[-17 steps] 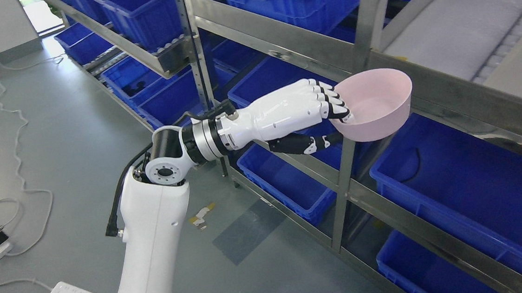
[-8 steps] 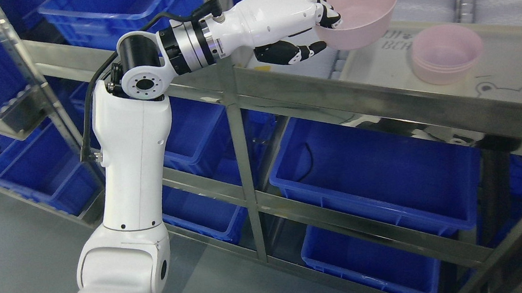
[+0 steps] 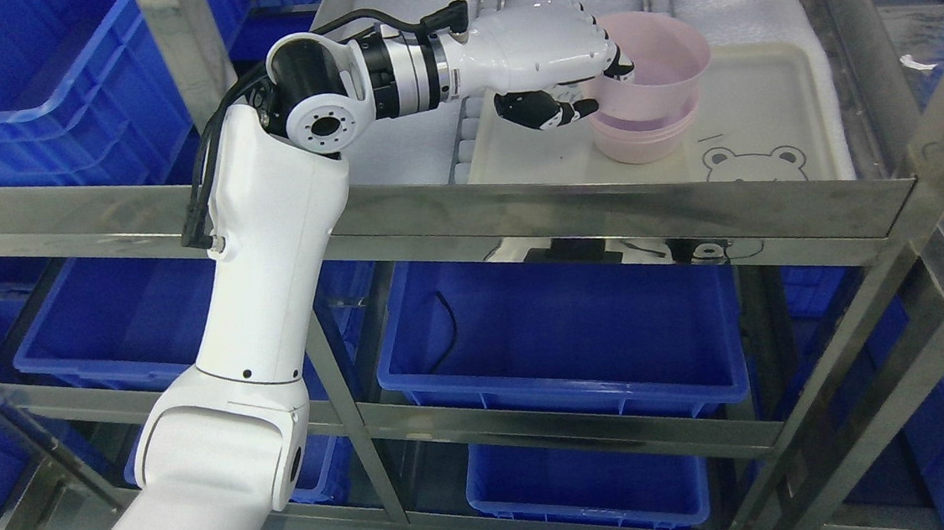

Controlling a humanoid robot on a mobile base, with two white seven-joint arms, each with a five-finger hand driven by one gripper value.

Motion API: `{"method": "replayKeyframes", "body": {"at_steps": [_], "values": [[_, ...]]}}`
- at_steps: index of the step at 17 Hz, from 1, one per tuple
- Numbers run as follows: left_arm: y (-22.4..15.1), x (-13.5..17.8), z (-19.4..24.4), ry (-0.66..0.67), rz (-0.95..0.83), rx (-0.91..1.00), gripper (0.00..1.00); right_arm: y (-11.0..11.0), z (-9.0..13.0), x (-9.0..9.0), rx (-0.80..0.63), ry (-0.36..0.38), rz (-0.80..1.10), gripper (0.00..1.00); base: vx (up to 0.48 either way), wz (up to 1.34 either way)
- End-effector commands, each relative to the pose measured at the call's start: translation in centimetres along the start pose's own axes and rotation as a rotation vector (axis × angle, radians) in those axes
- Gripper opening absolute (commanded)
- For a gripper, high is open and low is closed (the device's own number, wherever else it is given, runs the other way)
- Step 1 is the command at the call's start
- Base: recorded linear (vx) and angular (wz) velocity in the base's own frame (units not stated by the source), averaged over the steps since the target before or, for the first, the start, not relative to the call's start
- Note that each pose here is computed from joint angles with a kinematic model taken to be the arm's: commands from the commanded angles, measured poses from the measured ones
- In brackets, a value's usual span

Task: Stack pink IKEA bowl on shelf middle layer
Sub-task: 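Lower the pink bowl into the other pink bowl on the middle shelf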

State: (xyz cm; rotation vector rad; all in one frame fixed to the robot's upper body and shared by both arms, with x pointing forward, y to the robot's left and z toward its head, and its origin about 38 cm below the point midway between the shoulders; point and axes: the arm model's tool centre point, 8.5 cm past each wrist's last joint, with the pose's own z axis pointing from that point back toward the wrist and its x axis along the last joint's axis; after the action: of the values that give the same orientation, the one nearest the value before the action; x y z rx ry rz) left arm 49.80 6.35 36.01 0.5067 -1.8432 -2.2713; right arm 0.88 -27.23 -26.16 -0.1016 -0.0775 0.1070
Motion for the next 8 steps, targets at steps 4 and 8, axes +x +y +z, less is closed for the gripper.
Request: {"method": "replayKeyframes", "body": {"at_steps": [4,8], "values": [[-3.6,-1.8,-1.2,0.081,-0.038,-0.233,0.05,-1.1,0.0,0.3,-0.018,-0.013,0.001,1.0,0.093,-0.32],[-2.0,-2.4,-0.4,0.108,-0.055,-0.2,0.05,-1.1,0.0,0.3,-0.018,-0.013,0.001,1.0,0.034,-0.08]]}}
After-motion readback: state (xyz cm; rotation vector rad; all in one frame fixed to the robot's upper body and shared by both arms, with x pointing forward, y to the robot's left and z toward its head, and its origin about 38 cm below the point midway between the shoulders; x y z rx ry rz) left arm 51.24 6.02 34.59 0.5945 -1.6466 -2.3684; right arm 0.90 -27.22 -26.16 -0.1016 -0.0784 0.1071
